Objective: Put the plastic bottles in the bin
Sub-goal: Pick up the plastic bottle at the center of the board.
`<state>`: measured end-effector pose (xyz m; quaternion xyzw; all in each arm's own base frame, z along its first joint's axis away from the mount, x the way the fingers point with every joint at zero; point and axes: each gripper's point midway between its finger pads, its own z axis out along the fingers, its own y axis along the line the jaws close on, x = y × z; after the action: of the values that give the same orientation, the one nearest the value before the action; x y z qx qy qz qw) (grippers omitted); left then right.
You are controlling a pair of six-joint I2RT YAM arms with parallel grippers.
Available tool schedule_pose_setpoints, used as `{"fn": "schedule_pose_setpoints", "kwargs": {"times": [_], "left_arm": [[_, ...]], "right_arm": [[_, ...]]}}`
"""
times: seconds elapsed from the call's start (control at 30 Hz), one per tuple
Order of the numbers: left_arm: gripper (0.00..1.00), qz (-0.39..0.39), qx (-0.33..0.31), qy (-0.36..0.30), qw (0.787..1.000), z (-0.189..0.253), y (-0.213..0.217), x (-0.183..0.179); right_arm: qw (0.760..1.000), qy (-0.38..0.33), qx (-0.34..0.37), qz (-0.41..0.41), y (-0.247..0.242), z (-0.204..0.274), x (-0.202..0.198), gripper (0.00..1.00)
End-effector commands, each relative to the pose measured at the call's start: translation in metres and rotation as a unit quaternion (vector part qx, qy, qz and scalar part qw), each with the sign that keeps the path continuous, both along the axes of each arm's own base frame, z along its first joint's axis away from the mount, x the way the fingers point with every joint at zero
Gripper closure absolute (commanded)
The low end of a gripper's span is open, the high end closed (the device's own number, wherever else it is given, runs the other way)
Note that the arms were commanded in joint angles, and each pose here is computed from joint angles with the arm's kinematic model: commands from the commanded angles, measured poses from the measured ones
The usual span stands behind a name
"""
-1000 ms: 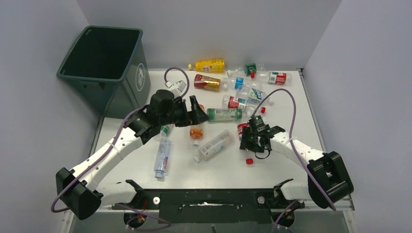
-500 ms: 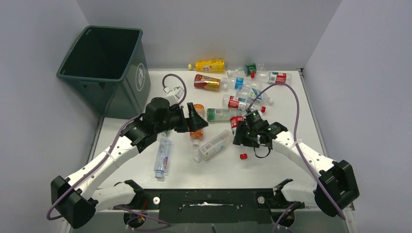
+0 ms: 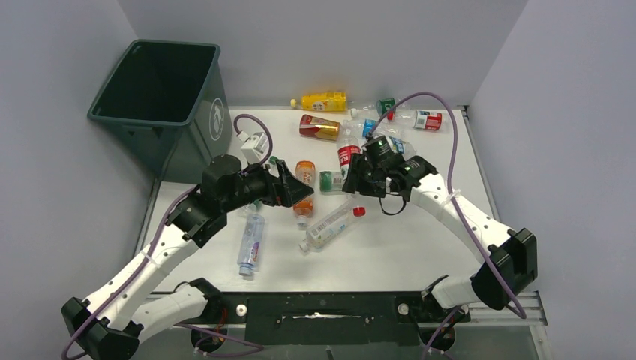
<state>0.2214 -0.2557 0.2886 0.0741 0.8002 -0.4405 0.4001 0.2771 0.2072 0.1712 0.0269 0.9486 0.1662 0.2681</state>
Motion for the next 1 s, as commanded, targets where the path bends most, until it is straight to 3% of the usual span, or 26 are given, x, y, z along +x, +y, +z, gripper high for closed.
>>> {"fn": "schedule_pose_setpoints", "kwargs": {"times": [0.0, 0.37, 0.97], "left_arm": [[0.09, -0.01, -0.019, -0.031, 0.999, 0.014, 0.003, 0.003], [0.08, -0.012, -0.051, -0.005, 0.999, 0.015, 0.027, 0.012], [0.08, -0.026, -0.168, 0.012, 0.985, 0.051, 0.056, 0.035]], "right_arm": [[1.0, -0.022, 0.014, 0.0, 0.016, 0.021, 0.001, 0.58], [0.995, -0.069, 0.071, 0.008, 0.035, 0.046, -0.009, 0.58], [0.979, -0.097, 0.129, 0.124, 0.086, 0.076, -0.01, 0.59]]}}
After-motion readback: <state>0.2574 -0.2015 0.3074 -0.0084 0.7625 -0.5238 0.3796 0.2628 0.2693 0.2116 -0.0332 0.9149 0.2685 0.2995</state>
